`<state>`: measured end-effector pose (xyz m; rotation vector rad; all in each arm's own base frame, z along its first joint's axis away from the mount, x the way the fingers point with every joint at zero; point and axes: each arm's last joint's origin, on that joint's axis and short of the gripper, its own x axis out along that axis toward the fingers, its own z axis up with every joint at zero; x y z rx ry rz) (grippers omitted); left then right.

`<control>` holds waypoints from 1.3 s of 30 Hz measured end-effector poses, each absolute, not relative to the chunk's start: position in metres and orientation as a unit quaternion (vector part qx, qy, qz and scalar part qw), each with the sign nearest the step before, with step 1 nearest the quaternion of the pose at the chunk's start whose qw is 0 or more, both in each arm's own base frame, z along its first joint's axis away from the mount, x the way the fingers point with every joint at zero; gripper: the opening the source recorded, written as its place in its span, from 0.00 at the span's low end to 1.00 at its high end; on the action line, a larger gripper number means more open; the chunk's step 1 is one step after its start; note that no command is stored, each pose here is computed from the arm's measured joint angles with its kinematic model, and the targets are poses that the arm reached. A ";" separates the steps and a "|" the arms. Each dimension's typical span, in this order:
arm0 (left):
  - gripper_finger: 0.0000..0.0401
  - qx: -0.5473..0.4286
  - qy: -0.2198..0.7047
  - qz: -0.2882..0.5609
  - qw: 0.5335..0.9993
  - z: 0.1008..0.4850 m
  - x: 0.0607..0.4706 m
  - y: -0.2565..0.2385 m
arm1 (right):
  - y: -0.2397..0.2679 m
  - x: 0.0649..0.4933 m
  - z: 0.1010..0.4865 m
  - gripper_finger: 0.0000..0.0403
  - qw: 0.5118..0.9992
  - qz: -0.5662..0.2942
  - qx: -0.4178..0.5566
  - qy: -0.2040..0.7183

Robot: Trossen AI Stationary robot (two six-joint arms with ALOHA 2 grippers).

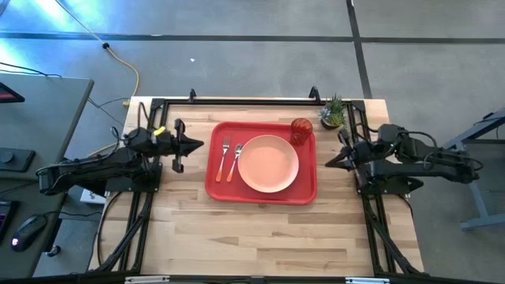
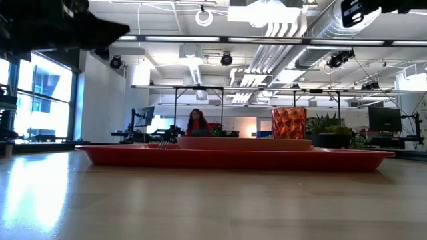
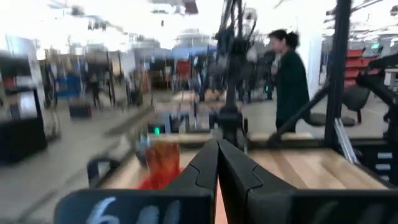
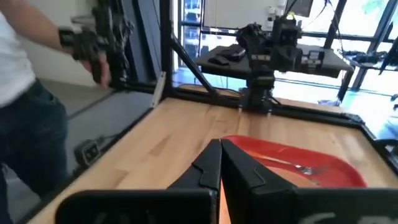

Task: Pick and place plate/cup/fork/spoon on tray
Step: Return to Home Position

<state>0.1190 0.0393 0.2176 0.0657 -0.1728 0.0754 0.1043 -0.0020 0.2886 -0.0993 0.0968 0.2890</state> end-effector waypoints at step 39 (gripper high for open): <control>0.00 0.020 -0.038 0.058 0.997 0.177 0.116 0.041 | 0.005 0.090 0.205 0.00 0.981 0.106 -0.102 -0.125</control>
